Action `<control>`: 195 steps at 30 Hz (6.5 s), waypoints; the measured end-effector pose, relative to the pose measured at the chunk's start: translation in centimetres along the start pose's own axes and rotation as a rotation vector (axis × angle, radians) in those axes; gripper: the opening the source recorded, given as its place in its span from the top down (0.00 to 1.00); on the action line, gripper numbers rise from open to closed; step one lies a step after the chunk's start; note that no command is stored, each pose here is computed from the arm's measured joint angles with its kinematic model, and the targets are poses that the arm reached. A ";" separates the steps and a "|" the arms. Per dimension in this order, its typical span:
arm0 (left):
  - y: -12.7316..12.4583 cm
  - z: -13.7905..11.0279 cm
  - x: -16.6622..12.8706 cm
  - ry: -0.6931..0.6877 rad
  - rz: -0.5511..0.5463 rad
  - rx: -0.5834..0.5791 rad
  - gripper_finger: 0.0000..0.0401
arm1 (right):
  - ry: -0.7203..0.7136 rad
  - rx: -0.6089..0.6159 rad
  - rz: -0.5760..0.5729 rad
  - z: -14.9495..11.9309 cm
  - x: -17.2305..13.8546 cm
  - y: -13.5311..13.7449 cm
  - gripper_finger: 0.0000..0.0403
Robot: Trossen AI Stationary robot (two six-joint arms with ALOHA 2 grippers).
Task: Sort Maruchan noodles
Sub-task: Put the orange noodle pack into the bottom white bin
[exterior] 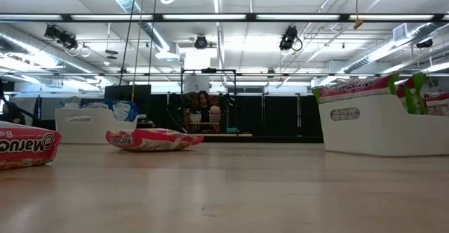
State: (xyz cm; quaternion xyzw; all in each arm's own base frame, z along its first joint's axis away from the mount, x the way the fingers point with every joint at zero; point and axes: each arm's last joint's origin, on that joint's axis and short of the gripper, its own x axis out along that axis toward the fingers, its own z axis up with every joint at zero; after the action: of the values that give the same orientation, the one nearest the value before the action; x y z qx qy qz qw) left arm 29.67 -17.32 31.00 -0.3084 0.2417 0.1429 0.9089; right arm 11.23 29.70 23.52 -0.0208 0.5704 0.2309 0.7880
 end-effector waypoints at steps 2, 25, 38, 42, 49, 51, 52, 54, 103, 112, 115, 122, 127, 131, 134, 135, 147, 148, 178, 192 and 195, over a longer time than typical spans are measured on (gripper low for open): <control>0.0 0.1 0.1 0.013 -0.017 0.007 0.28 | 0.003 -0.015 -0.004 0.0 0.3 0.1 0.99; 0.9 3.6 1.5 -0.125 0.039 0.159 0.28 | 0.032 -0.327 -0.055 -1.6 -0.3 -1.5 0.98; 1.4 3.7 1.5 -0.190 0.161 0.359 0.28 | -0.042 -0.340 0.054 -1.6 0.4 -0.7 0.98; 1.5 3.8 1.4 -0.224 0.236 0.491 0.28 | -0.046 -0.340 0.049 -1.6 0.3 -0.6 0.98; 1.7 3.9 1.3 -0.238 0.308 0.628 0.28 | -0.053 -0.311 0.037 -1.5 0.3 -0.7 0.93; 1.8 3.9 1.3 -0.239 0.325 0.631 0.28 | -0.059 -0.288 0.029 -1.5 0.3 -0.7 0.90; 1.9 3.9 1.3 -0.237 0.332 0.633 0.28 | -0.059 -0.285 0.029 -1.5 0.3 -0.7 0.89; 2.0 3.8 1.3 -0.235 0.341 0.639 0.28 | -0.057 -0.286 0.030 -1.5 0.3 -0.7 0.85; 27.1 0.0 8.0 1.019 0.510 0.424 0.28 | -0.410 0.277 -0.420 10.1 -8.7 -12.6 0.54; 21.5 -0.1 9.8 0.914 0.106 0.390 0.28 | -0.373 0.035 -0.565 11.2 -9.0 -15.4 0.54; 19.1 0.2 9.9 0.917 -0.029 0.418 0.28 | -0.334 0.012 -0.621 11.2 -8.6 -17.0 0.54; 13.7 1.3 8.7 0.899 -0.143 0.535 0.28 | -0.287 -0.028 -0.663 11.8 -5.9 -20.1 0.54; 12.6 2.4 6.5 0.918 -0.066 0.604 0.28 | -0.215 -0.167 -0.633 13.2 -2.2 -21.2 0.54; 12.2 3.5 4.0 0.860 0.015 0.559 0.28 | -0.140 -0.273 -0.654 14.0 0.5 -22.2 0.53; 11.7 4.3 1.9 0.771 0.049 0.528 0.28 | -0.084 -0.305 -0.674 14.3 1.6 -23.6 0.53; 11.5 4.6 1.2 0.739 0.059 0.516 0.28 | -0.069 -0.320 -0.681 14.4 1.8 -24.1 0.53; 11.0 6.7 -4.9 0.435 0.154 0.333 0.28 | 0.316 -0.705 -0.709 13.5 4.0 -32.0 0.52; 11.1 6.8 -5.1 0.419 0.163 0.319 0.28 | 0.344 -0.714 -0.698 13.3 4.1 -32.5 0.53; 7.7 2.7 -8.0 0.254 0.211 0.202 0.28 | 0.287 -0.824 -0.502 13.0 4.6 -35.2 0.56; 7.7 2.9 -8.0 0.187 0.249 0.211 0.28 | 0.325 -0.897 -0.523 12.8 4.5 -36.5 0.39; 7.7 3.0 -8.0 0.162 0.258 0.201 0.28 | 0.312 -0.896 -0.542 13.0 5.4 -37.1 0.41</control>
State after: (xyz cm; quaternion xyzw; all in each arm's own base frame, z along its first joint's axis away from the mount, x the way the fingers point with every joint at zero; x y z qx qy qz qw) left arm 20.85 -10.38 33.47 -0.1928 0.3645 0.2082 0.8869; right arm 38.47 2.29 14.62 -0.5347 0.5008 0.2339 0.6392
